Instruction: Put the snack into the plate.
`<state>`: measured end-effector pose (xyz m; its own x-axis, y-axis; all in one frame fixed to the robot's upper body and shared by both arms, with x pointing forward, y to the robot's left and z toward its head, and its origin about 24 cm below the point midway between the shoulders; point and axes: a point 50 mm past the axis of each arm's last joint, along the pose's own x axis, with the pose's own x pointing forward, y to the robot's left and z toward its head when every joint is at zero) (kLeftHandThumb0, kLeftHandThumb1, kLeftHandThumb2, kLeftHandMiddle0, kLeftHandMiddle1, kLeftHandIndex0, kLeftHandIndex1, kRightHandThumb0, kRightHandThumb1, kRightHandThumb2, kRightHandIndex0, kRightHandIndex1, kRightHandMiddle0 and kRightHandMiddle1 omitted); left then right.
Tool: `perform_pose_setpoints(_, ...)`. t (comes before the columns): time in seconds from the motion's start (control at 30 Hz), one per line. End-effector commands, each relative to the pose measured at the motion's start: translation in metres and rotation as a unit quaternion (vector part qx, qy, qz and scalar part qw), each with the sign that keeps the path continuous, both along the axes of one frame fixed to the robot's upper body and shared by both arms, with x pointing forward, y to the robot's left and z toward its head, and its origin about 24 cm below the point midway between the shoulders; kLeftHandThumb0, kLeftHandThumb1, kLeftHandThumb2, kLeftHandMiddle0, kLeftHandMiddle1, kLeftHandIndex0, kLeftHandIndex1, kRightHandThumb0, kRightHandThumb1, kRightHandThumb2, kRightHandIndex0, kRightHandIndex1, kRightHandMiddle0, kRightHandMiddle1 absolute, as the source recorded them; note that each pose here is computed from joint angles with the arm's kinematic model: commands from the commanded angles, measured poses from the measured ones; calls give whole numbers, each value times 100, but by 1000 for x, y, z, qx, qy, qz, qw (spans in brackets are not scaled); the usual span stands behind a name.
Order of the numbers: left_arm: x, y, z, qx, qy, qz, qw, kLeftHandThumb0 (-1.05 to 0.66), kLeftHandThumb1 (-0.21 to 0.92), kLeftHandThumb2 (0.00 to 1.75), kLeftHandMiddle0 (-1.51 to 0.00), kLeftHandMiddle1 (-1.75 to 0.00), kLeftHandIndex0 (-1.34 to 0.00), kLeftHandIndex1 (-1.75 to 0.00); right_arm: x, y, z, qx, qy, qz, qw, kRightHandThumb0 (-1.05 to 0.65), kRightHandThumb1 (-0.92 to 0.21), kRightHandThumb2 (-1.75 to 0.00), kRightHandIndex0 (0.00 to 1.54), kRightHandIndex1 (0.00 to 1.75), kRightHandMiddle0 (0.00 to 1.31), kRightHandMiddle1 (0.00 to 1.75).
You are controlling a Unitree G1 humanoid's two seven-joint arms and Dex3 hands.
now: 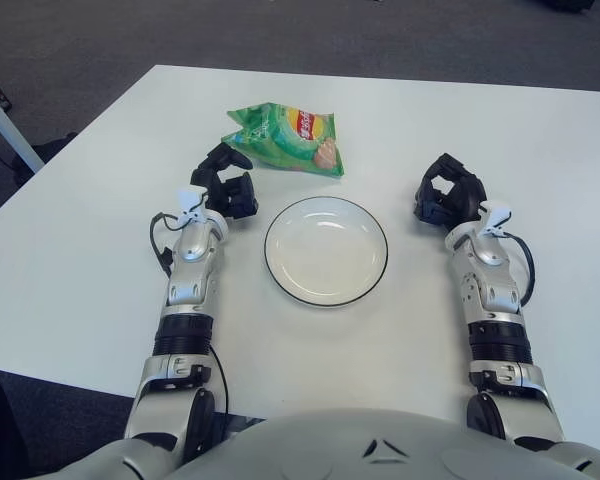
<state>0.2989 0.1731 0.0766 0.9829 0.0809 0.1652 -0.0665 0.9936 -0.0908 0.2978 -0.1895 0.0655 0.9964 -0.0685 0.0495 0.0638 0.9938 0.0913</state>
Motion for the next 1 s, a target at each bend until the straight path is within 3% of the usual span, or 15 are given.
perform_pose_setpoints(0.0,-16,5,-27,0,53,14,998,-52,21,145,-139,-175,-70,-175,-34,-10,-58,16,111,-21,993,-49,-31,-133,131,175,62,175)
perform_pose_setpoints(0.97,-19,7,-24,-3,56,8,998,-50,27,138,-136,-175,-65,-175,-33,-10,-54,23,109,-23,994,-50,-28,-137,128,175,65,175)
